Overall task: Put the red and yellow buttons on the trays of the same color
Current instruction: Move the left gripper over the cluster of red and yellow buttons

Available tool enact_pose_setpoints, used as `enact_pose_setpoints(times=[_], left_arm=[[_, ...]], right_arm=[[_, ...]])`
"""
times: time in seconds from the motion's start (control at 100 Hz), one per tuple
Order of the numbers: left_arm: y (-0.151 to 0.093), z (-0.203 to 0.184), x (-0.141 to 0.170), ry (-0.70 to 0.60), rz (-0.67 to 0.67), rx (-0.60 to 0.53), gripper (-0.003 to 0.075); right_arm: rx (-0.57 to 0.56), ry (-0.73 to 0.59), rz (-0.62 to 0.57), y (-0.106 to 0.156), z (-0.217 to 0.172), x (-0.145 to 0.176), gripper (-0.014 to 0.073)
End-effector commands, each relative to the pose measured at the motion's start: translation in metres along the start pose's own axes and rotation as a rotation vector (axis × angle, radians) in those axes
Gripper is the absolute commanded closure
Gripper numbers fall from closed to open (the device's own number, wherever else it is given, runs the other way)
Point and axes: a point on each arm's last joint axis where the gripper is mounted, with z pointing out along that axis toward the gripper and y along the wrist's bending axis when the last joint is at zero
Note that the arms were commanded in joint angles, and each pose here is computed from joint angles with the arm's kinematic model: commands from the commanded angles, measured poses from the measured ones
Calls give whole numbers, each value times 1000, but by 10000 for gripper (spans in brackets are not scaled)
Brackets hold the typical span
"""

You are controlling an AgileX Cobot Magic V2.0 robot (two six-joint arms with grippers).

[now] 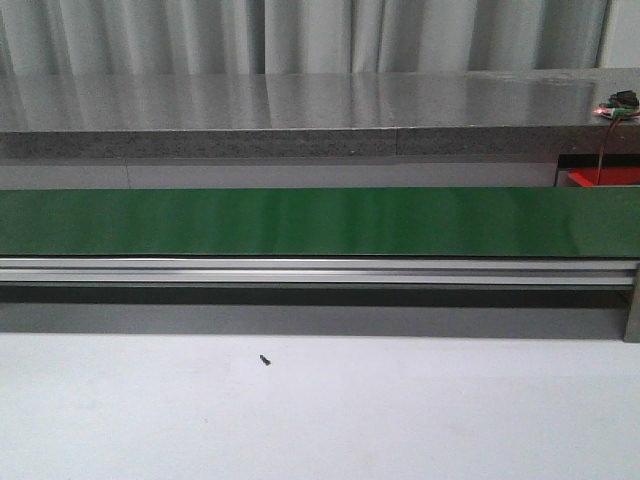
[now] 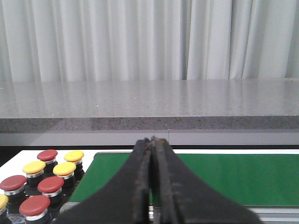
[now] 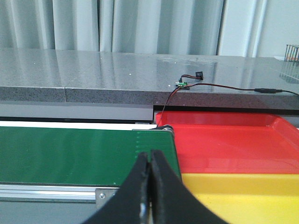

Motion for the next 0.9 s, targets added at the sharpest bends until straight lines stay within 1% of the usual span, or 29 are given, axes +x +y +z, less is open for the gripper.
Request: enact_pose_setpoints(times=[0.0,0.16,0.28,0.33,0.45,0.54,0.7,0.75,0.89], left_arm=[[2,-3,4,-79,-11,-15,740],[2,-3,-4,-128,-11,-21,740],[2,-5,-26,-181,-11,-25,740],[2,-4,-35,-181,-10,-33,740],[2,1,-55,-127,-1,-66,740],[4,7,-73,-85,0,-112,740],[9,26,-100,-3,-99,-183,740],[12,33,-105,24,-103,-206,740],[21,60,-116,184,-118,-252,740]], right_arm=[[-8,-118,-4,1,-3,-15,662],[-8,-118,-4,1,-3,-15,662],[-8,-118,-4,1,-3,-15,662],[-8,-118,-4,1,-3,-15,662],[-8,-118,-4,1,-3,-15,662],[-6,-118,-4,1,-3,-15,662],[-6,-118,-4,1,-3,-15,662],[-6,-118,-4,1,-3,-15,662],[-6,-118,-4,1,-3,-15,662]])
